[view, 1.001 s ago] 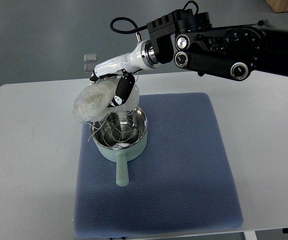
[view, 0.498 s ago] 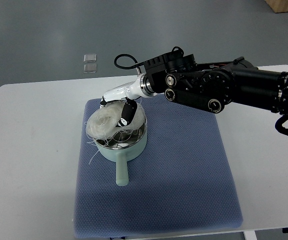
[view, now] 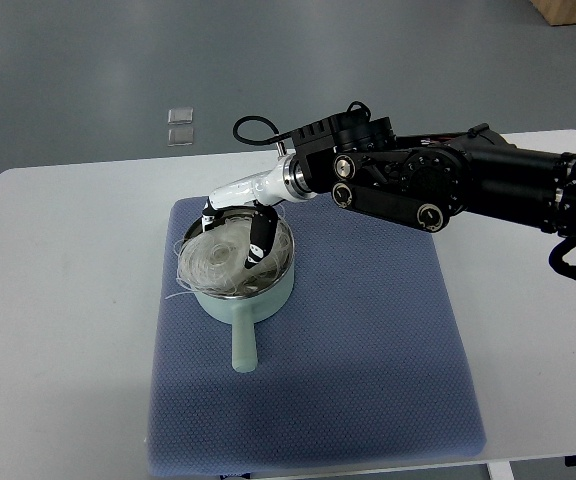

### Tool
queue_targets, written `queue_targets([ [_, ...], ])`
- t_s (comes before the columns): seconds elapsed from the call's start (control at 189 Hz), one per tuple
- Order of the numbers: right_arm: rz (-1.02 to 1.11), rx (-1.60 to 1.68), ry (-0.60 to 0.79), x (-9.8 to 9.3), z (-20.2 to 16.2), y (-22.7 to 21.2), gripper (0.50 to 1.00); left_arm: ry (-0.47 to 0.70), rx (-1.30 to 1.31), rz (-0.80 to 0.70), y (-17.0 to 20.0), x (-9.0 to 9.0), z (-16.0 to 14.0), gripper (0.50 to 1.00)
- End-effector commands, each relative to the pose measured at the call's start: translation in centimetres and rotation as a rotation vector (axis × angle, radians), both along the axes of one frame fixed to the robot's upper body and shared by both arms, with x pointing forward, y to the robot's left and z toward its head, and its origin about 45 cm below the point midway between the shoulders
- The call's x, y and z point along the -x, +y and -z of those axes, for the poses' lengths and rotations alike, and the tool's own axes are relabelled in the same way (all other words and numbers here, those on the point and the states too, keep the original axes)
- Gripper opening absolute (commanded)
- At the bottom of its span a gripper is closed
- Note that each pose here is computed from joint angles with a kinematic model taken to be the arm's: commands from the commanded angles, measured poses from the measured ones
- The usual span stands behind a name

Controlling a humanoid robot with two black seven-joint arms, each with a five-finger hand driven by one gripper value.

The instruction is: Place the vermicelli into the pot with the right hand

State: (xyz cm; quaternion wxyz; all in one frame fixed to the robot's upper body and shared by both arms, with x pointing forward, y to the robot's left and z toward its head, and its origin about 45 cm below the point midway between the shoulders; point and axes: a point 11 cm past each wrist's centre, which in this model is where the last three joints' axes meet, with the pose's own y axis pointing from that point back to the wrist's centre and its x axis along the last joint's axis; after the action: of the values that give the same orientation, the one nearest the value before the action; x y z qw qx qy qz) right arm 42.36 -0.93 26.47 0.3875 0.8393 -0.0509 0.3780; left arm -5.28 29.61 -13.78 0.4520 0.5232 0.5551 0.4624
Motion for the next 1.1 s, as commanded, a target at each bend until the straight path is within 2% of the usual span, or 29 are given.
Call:
queue_targets([
  [0.0, 0.056, -0.091, -0.011, -1.5, -2.7, -1.0, 0.940, 0.000, -0.001, 0.000, 0.0, 0.0, 0.0, 1.000],
  [0.127, 0.191, -0.339, 0.027, -3.8, -7.0, -3.6, 0.940, 0.000, 0.001, 0.000, 0.0, 0.0, 0.0, 1.000],
  [0.244, 0.400, -0.663, 0.143, -5.9, -8.1, -9.6, 0.940, 0.000, 0.001, 0.001, 0.0, 0.0, 0.0, 1.000],
  [0.365, 0.608, -1.067, 0.304, -6.7, -7.1, -15.2, 0.940, 0.000, 0.001, 0.001, 0.0, 0.0, 0.0, 1.000],
  [0.53, 0.845, -1.474, 0.495, -5.8, -2.4, -22.6, 0.940, 0.000, 0.004, 0.002, -0.1, 0.0, 0.0, 1.000],
  [0.726, 0.995, -1.702, 0.683, -3.9, 2.4, -25.6, 0.940, 0.000, 0.004, 0.002, -0.1, 0.0, 0.0, 1.000],
  [0.895, 1.082, -1.785, 0.739, -3.1, 4.8, -27.2, 0.940, 0.000, 0.006, 0.002, -0.2, 0.0, 0.0, 1.000],
  [1.096, 1.170, -1.855, 0.758, -2.9, 6.5, -29.0, 0.940, -0.001, 0.015, 0.001, -0.5, 0.0, 0.0, 1.000],
])
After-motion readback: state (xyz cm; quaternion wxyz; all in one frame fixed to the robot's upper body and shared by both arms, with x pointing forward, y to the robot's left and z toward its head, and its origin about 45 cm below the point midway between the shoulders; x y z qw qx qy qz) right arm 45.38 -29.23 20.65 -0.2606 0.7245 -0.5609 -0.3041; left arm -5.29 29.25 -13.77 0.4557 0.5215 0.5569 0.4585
